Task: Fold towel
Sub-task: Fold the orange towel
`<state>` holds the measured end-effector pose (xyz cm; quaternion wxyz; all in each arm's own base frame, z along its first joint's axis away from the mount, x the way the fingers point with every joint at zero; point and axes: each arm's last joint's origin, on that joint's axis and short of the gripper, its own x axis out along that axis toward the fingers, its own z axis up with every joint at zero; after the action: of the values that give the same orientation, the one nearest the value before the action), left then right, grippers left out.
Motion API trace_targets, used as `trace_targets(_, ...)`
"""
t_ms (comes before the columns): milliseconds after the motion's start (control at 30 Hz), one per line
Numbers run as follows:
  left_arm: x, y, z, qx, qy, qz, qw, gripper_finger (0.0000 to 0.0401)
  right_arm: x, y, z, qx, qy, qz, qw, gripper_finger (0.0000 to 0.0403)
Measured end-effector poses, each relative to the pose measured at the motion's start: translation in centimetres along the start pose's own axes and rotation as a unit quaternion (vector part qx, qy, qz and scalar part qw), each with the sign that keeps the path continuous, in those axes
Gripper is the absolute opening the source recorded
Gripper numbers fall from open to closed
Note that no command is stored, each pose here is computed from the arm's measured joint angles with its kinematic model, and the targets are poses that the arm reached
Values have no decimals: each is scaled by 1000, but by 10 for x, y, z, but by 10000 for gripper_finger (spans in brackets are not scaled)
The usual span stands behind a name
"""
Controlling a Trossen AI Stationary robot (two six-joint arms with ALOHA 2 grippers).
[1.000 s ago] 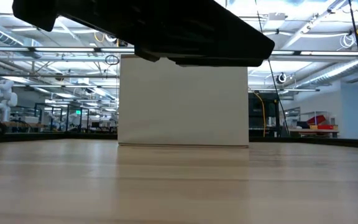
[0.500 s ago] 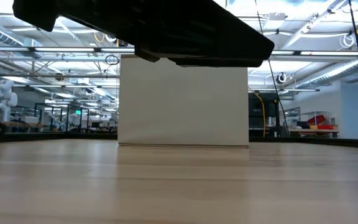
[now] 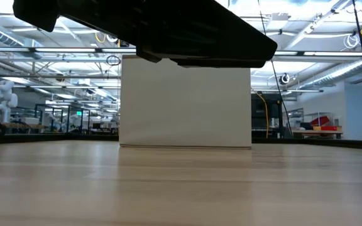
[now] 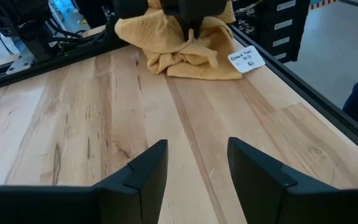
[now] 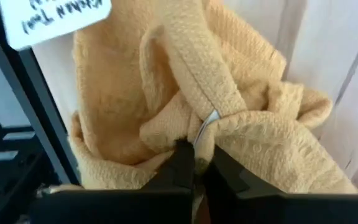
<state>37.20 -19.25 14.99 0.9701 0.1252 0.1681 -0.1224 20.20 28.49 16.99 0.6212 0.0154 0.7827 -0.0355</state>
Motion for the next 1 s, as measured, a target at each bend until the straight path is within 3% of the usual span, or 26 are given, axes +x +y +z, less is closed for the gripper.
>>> trace_targets(233,0,0,0,0,0,0,1000,174,-29,-7,-6,13,-93,15,996,5)
trace_targets(433,0,1,0,0,0,1,1000,174,-59,-14,-10,13,-205,42,978,7)
trace_targets(700,3,11,0,-6,-2,13,1000,174,-72,-32,6,-45,-318,-62,945,3)
trace_targets(1000,3,14,9,-22,-49,21,998,174,-77,-52,29,-47,-318,-90,943,4)
